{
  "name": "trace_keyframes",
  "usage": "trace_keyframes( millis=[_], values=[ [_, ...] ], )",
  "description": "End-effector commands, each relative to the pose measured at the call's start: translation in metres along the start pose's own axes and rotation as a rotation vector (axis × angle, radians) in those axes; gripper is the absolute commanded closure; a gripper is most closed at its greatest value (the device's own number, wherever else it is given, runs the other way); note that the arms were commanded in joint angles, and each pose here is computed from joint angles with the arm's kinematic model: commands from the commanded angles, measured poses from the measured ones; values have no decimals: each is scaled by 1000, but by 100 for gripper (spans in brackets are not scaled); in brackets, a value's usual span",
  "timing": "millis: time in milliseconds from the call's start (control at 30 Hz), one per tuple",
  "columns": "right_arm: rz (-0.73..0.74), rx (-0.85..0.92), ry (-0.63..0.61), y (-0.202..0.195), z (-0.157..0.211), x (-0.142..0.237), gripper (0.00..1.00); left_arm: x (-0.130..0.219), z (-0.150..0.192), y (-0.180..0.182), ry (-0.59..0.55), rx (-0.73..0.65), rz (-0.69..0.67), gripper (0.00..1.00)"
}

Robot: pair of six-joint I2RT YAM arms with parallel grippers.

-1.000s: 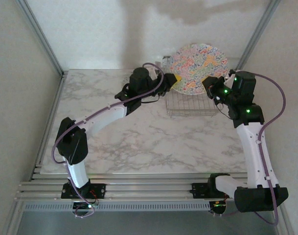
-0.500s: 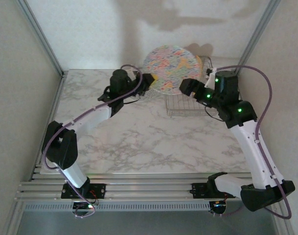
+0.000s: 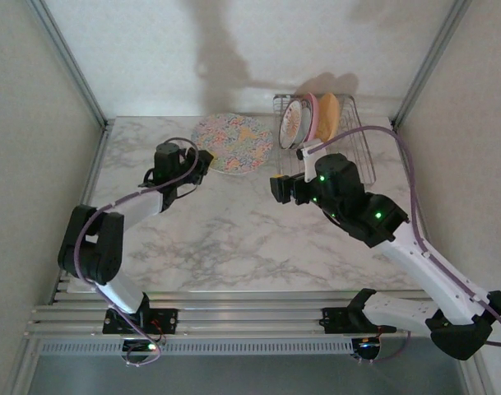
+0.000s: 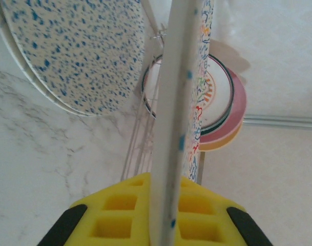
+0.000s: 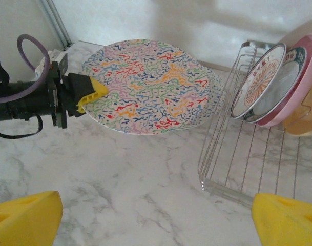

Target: Unload the plates from the dish rack

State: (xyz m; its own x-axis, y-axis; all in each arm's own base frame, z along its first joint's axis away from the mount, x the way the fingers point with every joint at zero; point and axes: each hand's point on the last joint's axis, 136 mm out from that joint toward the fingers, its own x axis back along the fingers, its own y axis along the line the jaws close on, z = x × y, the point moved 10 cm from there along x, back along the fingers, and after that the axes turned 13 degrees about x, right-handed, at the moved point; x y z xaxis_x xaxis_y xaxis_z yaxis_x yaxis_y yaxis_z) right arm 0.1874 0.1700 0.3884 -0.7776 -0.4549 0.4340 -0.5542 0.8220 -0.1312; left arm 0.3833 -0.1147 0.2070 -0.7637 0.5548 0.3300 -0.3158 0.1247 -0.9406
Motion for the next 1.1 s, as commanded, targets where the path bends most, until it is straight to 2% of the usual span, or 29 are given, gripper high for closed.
trace_keyframes(
  millis=[0,300,1067],
  values=[
    [49,29,-52,1,-8,-5,5,-7,-10,-14,-31,-47,138,100],
    [44,16,-45,3,-5,-7,4,-39,-23,9,-47,-62,60,100],
    [25,-23,-31,3,0,-4,4,-93,-44,31,-37,-43,-25,100]
  ],
)
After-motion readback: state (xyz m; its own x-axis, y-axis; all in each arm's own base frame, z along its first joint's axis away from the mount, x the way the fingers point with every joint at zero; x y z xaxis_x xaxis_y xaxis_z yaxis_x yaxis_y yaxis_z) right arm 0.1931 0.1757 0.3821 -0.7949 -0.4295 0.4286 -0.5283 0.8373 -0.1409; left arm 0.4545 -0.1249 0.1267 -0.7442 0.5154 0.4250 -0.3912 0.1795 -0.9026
